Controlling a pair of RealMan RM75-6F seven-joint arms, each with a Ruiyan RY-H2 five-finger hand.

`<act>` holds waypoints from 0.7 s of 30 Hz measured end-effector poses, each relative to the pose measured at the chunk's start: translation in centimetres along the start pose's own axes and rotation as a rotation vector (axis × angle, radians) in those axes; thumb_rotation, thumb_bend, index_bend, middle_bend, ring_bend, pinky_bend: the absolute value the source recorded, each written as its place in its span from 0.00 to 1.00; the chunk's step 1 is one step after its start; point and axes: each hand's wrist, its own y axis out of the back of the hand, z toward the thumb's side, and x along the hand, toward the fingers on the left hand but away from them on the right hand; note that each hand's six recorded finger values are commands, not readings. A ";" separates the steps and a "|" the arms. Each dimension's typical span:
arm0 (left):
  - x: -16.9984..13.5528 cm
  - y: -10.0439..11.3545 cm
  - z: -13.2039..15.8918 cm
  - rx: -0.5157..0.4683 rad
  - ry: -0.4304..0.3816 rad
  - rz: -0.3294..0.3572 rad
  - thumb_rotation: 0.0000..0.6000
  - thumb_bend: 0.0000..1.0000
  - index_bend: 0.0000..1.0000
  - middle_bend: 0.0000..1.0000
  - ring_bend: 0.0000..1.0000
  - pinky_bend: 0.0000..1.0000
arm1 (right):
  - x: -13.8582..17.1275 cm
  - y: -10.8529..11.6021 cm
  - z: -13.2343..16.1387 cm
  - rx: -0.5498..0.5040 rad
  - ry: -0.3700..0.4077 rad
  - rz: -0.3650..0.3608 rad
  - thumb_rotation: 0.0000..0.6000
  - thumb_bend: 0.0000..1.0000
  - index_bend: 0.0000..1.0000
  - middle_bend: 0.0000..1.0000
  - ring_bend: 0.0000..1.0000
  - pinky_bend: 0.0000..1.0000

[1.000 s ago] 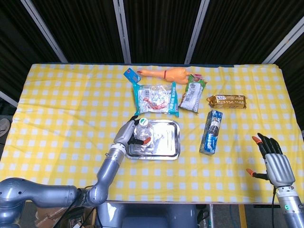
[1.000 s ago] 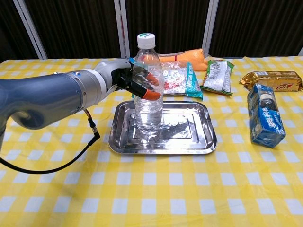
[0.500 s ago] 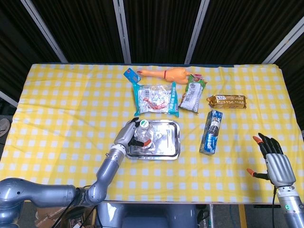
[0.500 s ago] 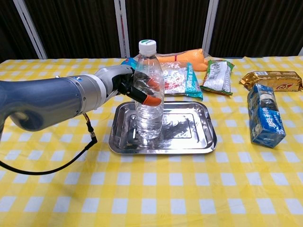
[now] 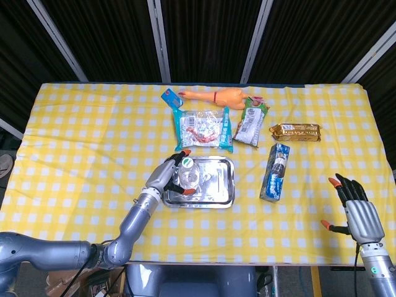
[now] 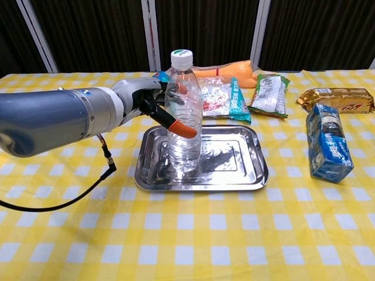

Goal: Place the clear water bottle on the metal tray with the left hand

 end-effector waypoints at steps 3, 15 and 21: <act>-0.3 0.2 0.0 0.002 -0.006 -0.008 1.00 0.11 0.02 0.04 0.00 0.03 | 0.0 0.1 -0.1 0.000 -0.003 -0.004 1.00 0.05 0.11 0.00 0.05 0.00; -8.1 6.9 -3.6 0.222 0.030 0.049 1.00 0.19 0.06 0.07 0.00 0.03 | 0.3 0.4 0.2 -0.006 0.005 -0.010 1.00 0.05 0.11 0.00 0.05 0.00; -14.8 12.7 -10.2 0.376 0.131 0.232 1.00 0.24 0.06 0.07 0.00 0.03 | 0.4 0.3 0.4 0.003 0.014 -0.012 1.00 0.05 0.11 0.00 0.05 0.00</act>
